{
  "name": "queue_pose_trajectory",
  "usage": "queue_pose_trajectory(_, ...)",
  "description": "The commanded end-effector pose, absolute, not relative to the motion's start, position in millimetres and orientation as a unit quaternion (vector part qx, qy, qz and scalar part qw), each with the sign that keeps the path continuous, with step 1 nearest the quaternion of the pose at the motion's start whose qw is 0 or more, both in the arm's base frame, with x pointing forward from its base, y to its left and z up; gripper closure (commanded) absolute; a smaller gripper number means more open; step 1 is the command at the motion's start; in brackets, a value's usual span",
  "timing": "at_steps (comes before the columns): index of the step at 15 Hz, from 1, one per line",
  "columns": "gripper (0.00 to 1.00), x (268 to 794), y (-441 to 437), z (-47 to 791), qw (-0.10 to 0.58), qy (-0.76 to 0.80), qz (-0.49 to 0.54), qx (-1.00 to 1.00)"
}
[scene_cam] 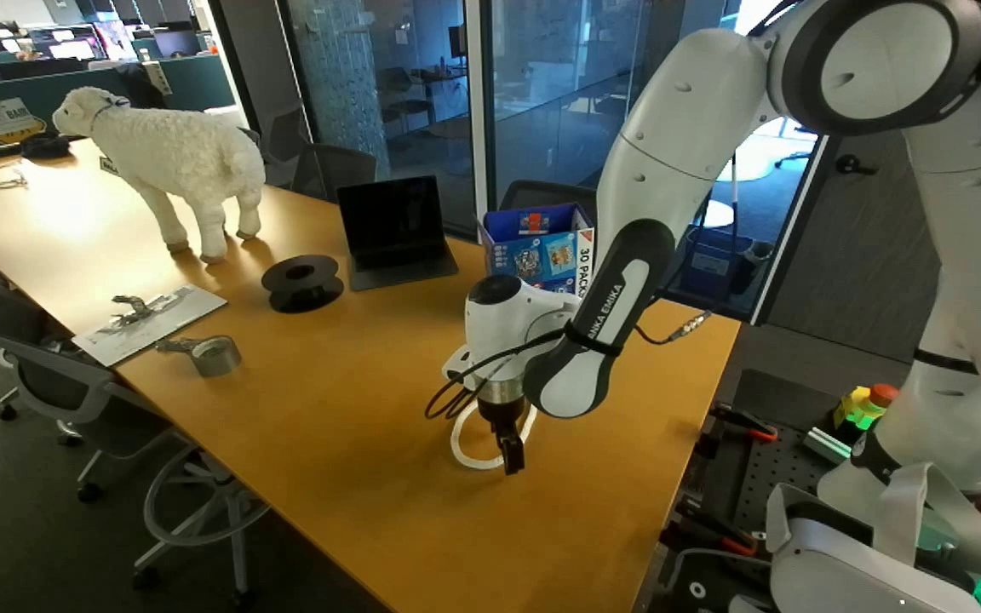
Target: Put the ropes inside the blue box.
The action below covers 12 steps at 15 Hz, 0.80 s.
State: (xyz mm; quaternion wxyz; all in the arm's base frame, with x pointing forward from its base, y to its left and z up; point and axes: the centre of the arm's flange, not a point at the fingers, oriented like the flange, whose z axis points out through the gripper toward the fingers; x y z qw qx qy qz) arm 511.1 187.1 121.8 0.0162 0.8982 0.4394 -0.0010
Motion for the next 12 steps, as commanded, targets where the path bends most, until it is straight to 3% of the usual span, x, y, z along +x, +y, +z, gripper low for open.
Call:
queue_pose_trajectory(1, 0.0, 516.4, 193.4, 115.1, 0.024, 0.421, -0.002, 0.907)
queue_pose_trajectory(7, 0.0, 516.3, 190.7, 114.1, 0.027, 0.399, 0.0, 0.916)
queue_pose_trajectory(8, 0.25, 516.4, 190.4, 114.3, 0.025, 0.398, 0.001, 0.917)
queue_pose_trajectory(9, 0.27, 516.3, 190.7, 114.1, 0.024, 0.396, 0.002, 0.918)
queue_pose_trajectory(12, 0.51, 516.3, 190.6, 113.3, 0.021, 0.393, 0.001, 0.919)
